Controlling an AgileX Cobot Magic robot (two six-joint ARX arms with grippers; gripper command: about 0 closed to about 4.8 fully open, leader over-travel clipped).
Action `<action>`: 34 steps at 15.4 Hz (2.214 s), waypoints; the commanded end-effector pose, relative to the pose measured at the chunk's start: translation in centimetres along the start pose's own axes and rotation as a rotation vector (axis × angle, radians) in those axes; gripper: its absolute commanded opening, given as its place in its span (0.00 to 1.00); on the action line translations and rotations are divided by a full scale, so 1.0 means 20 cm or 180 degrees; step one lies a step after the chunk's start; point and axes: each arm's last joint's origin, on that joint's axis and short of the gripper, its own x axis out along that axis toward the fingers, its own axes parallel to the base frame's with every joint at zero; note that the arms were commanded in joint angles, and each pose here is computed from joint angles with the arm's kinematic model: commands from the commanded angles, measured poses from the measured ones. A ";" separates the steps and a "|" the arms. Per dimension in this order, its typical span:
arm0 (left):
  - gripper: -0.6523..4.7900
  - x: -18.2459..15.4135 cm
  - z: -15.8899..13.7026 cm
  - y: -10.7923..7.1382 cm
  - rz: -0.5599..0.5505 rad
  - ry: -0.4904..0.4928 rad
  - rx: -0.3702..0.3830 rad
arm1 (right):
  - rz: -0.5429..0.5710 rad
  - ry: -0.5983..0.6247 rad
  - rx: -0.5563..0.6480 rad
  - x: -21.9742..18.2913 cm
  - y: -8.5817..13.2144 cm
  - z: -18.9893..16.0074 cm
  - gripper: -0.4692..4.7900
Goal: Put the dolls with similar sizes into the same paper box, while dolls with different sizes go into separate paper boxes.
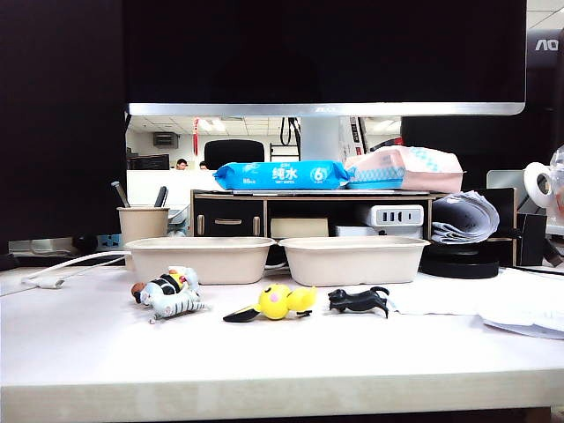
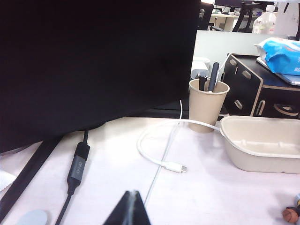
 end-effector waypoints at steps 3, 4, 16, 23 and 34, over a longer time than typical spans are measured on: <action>0.11 0.00 0.01 0.00 -0.0012 -0.0035 -0.0002 | 0.0006 -0.0076 0.0010 0.00 0.00 0.01 0.08; 0.11 0.00 0.01 0.00 -0.0021 -0.0039 -0.0082 | 0.0007 -0.0081 0.0010 0.00 0.00 0.01 0.08; 0.11 0.00 0.69 -0.09 -0.1024 -0.0333 -0.0450 | 0.1718 -0.0335 0.0303 0.36 0.07 0.67 0.08; 0.11 0.47 0.65 -0.11 -0.1419 0.1202 -0.0389 | 0.3606 0.2255 -0.0711 1.09 0.72 0.28 0.20; 0.11 0.65 0.37 -0.24 -0.1708 0.2114 -0.0035 | 0.3741 0.2986 -0.1954 1.02 1.15 -0.12 0.75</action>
